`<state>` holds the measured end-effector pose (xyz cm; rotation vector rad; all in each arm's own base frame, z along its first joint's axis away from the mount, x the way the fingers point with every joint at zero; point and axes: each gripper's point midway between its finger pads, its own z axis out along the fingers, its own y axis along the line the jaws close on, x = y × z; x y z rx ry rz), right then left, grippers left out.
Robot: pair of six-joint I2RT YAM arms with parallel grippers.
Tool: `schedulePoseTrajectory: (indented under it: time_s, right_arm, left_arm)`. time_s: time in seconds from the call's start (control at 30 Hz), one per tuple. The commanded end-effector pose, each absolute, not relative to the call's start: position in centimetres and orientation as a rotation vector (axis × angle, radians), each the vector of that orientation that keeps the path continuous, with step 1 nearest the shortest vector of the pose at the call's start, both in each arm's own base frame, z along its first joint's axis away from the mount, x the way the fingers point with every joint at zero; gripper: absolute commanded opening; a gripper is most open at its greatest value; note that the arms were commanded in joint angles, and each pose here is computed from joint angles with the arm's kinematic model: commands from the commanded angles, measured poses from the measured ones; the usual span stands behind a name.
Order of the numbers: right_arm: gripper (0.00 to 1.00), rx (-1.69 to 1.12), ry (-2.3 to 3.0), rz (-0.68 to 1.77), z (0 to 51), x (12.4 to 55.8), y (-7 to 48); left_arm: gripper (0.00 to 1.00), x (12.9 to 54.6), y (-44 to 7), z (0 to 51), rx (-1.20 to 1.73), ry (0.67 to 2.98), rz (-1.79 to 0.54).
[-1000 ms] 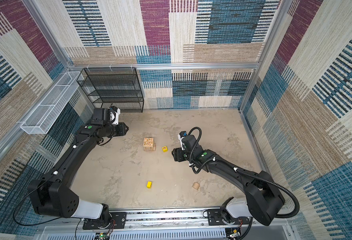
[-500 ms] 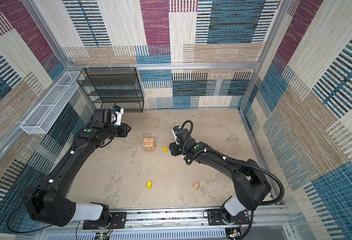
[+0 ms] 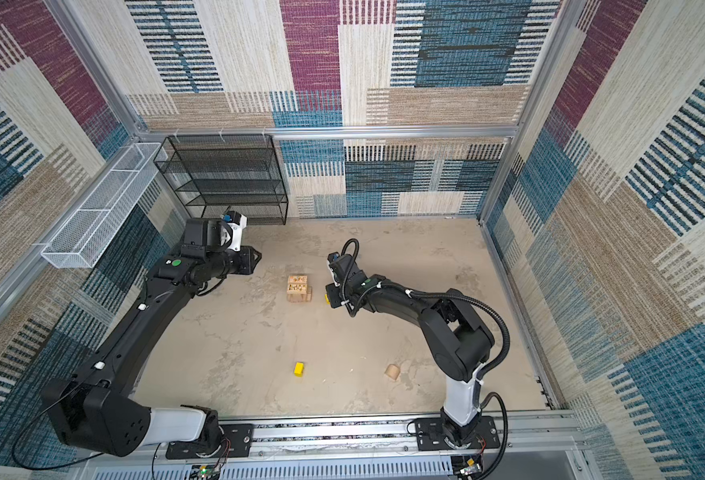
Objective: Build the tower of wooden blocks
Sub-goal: 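Move the right gripper toward the yellow E cube beside the stack, then close the right gripper on the yellow E cube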
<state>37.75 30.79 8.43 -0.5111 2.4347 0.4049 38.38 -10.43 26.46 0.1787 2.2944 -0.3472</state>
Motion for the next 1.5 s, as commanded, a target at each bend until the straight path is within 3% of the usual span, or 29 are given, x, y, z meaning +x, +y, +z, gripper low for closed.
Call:
schedulePoseTrajectory:
  time_s: [0.0,1.07,1.33,1.47]
  right_arm:
    - [0.45,-0.517,2.424,0.380,8.0,38.6,31.2]
    - [0.38,-0.622,2.505,0.259,3.9,39.3,33.2]
    - [0.35,-0.633,2.508,0.210,4.0,39.0,32.9]
    - [0.27,-0.628,2.500,0.213,4.5,38.9,32.8]
  left_arm:
    - [0.29,38.7,-10.8,27.0,0.183,2.266,-0.380]
    - [0.27,38.5,-10.5,27.3,0.163,2.261,-0.404]
    - [0.27,38.5,-10.3,27.5,0.156,2.257,-0.400]
    - [0.26,38.5,-10.2,27.5,0.152,2.256,-0.401]
